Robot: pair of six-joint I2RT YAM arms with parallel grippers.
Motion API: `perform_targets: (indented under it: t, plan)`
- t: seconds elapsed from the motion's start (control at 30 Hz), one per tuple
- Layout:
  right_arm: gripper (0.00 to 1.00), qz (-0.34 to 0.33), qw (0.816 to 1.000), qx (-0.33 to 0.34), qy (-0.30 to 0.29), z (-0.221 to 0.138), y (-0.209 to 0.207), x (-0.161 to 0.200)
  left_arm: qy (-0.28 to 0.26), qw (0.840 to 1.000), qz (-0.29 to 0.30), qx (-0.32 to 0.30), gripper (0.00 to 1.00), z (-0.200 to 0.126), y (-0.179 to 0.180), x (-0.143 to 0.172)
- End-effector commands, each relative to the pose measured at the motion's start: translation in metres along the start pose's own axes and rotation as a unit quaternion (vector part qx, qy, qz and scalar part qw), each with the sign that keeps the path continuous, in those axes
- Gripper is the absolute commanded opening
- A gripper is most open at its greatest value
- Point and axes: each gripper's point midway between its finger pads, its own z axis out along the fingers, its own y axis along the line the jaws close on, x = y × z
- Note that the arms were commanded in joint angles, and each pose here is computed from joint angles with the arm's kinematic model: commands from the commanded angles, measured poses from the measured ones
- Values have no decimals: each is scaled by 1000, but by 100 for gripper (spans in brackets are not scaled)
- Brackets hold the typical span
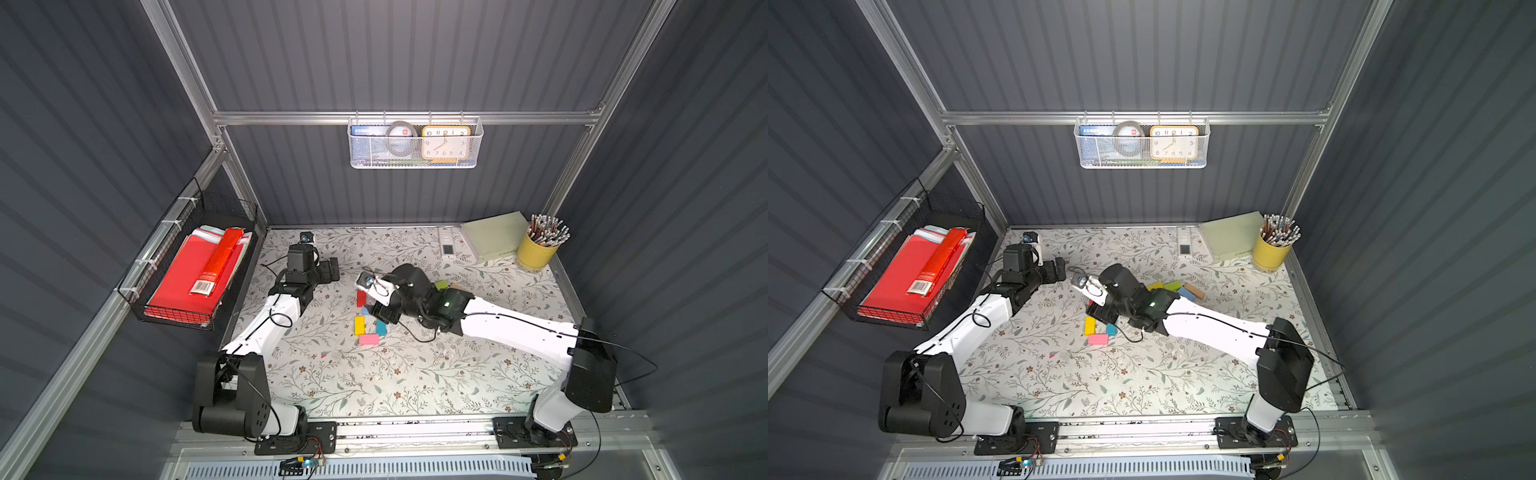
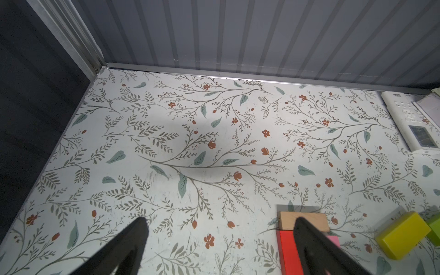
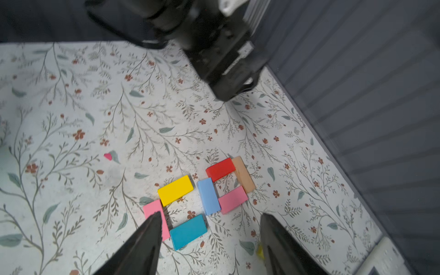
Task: Assemble the number 8 with building blocks
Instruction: Assemble the building block at the center of the board, then adjust the building block at the center of the board.
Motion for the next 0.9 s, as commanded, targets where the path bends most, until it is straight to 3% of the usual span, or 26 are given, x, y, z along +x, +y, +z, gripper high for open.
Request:
perform_targets:
  t: [0.0, 0.37, 0.57, 0.67, 0.77, 0.87]
  plan:
    - [71, 105, 994, -19, 30, 4, -2, 31, -8, 1000, 4, -7, 99, -4, 4, -3]
    - [74, 211, 972, 46, 89, 22, -35, 85, -7, 1000, 3, -7, 99, -2, 4, -2]
    - [81, 267, 954, 106, 81, 15, -80, 94, -8, 1000, 4, 9, 99, -2, -1, -2]
    - [92, 316, 938, 121, 80, 10, -102, 106, -9, 1000, 4, 17, 99, -2, -4, -3]
    - [90, 378, 912, 123, 98, 11, -120, 125, -8, 1000, 4, 18, 99, -2, -4, -2]
    - [86, 395, 896, 142, 146, 17, -138, 151, -8, 1000, 6, 20, 99, -2, -5, -2]
